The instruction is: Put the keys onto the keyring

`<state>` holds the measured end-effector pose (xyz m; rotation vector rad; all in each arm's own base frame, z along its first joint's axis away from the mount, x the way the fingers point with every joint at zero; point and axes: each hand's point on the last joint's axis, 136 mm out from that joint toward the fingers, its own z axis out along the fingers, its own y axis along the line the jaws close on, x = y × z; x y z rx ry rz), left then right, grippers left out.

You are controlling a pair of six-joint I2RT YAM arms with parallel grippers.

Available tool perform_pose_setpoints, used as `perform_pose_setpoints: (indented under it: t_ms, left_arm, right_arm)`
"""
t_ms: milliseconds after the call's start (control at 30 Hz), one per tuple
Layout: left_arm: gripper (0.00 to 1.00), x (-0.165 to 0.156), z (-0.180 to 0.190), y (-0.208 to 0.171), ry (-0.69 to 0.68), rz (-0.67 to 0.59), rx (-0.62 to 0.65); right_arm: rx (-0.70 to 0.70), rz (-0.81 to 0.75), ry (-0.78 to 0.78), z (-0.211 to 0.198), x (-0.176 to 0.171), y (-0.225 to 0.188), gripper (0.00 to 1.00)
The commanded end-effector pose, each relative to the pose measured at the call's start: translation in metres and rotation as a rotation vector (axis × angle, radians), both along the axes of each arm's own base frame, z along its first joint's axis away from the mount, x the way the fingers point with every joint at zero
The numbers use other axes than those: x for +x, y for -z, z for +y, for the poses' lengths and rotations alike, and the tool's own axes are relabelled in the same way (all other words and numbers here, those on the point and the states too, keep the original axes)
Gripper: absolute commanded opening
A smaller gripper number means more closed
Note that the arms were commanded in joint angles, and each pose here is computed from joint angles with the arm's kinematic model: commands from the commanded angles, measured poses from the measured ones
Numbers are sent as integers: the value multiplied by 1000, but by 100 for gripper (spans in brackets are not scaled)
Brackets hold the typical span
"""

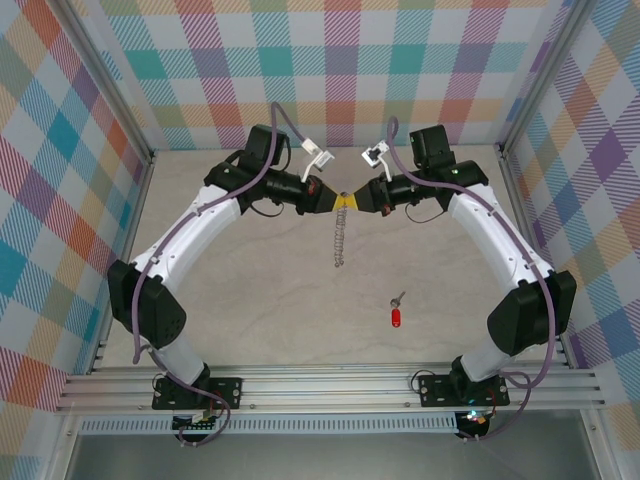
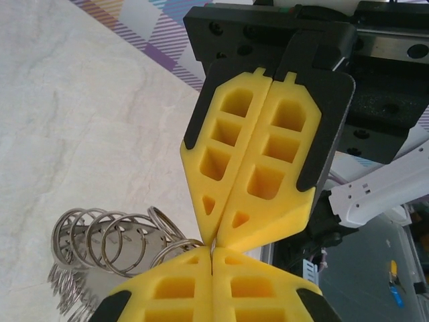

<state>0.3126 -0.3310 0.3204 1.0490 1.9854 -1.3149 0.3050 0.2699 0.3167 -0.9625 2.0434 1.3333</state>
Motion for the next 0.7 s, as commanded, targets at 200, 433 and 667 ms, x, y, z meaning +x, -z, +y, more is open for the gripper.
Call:
perform_pose_setpoints:
  t_ms: [200, 433, 667]
  left_arm:
    - [0, -25, -18, -8, 121, -16, -82]
    - [0, -7, -7, -27, -50, -217, -132]
    - [0, -3, 5, -41, -152, -390, -203]
  right_arm:
    - [106, -75, -71, 17, -11, -33, 3]
    - [143, -105, 129, -7, 13, -60, 54]
    - [182, -38, 459, -56, 36, -49, 60]
